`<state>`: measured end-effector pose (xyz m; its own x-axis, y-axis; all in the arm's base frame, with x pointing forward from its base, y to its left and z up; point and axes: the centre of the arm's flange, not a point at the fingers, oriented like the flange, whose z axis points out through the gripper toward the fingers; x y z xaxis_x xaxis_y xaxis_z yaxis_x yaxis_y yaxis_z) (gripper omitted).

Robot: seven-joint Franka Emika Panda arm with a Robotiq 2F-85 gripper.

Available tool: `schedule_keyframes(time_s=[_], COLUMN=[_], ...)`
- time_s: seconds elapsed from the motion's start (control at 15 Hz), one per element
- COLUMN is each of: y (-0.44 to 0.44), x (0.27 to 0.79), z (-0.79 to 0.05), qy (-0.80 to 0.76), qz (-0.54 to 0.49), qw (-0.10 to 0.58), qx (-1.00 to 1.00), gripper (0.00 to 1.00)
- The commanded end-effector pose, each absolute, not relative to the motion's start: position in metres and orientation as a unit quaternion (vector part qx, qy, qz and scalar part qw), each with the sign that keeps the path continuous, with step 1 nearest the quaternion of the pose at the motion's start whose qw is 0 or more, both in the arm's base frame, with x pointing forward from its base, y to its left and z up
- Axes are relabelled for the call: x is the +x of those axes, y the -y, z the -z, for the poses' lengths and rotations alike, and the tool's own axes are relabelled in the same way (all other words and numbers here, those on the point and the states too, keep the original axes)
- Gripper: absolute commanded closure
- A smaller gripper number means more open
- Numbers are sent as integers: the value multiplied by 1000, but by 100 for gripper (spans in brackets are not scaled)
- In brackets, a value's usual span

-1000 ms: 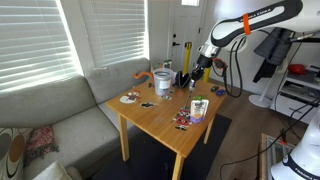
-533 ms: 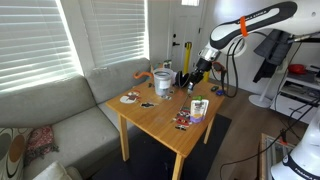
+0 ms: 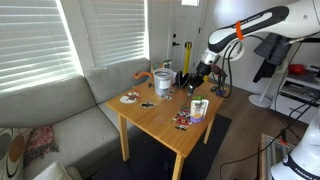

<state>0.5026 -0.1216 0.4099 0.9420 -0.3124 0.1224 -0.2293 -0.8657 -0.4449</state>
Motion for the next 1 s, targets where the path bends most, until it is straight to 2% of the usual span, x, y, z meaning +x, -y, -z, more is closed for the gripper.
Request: schedule_keyframes(time_s=[0.0, 0.2, 0.27, 0.4, 0.53, 0.8, 0.93], y=[122, 124, 123, 121, 118, 113, 113], x=[505, 506, 507, 508, 510, 513, 515], z=[-383, -368, -368, -371, -387, -446, -483], qy=[-162, -175, -179, -182, -179, -150, -130], qz=[89, 80, 79, 84, 95, 130, 148], qw=[213, 215, 218, 220, 226, 205, 180], qx=[-960, -958, -956, -955, -953, -959, -964], gripper=[78, 66, 66, 41, 33, 5, 0])
